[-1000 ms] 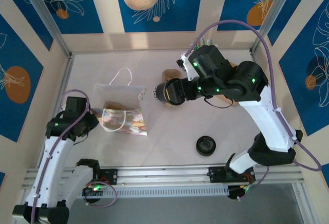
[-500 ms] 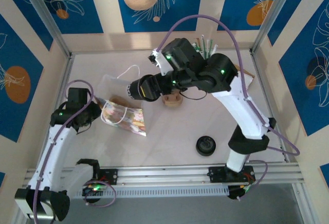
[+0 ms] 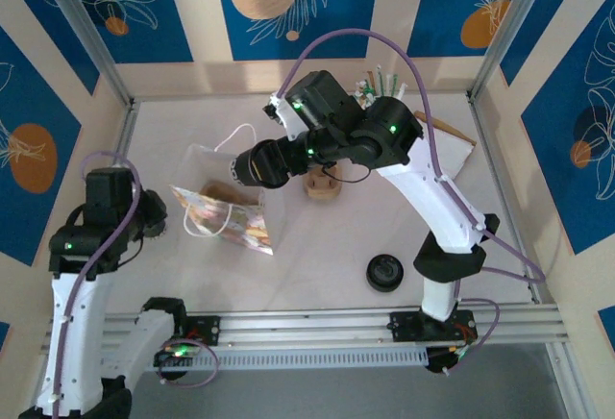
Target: Pack the takeout coffee
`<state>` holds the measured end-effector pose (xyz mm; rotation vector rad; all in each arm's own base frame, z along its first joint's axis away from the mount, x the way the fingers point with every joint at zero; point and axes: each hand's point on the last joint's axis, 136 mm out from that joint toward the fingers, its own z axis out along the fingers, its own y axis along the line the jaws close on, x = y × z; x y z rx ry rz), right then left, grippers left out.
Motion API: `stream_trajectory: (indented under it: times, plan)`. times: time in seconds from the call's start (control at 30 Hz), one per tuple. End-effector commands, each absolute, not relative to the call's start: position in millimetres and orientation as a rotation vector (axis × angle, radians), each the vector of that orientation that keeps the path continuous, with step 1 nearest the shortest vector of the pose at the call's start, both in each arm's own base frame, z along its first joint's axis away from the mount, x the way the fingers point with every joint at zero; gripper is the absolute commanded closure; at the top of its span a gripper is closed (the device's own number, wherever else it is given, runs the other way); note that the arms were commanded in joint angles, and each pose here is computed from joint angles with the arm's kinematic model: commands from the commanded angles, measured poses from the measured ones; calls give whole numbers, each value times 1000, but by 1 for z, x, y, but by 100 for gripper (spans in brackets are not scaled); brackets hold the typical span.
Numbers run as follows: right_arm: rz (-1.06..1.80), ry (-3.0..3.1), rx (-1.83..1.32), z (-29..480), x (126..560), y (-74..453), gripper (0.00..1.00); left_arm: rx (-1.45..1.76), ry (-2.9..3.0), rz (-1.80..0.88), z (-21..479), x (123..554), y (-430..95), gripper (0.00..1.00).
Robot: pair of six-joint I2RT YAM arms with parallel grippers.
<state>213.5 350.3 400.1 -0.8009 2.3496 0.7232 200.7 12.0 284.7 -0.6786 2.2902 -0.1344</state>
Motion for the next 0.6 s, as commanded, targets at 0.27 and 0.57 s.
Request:
stream_trajectory:
  times: [0.27, 0.57]
  plan:
    - [726, 2300, -812, 416, 209, 343, 39, -667, 2363, -315, 303, 290, 17, 51]
    - [741, 2314, -785, 417, 208, 332, 39, -494, 2376, -657, 294, 310, -29, 23]
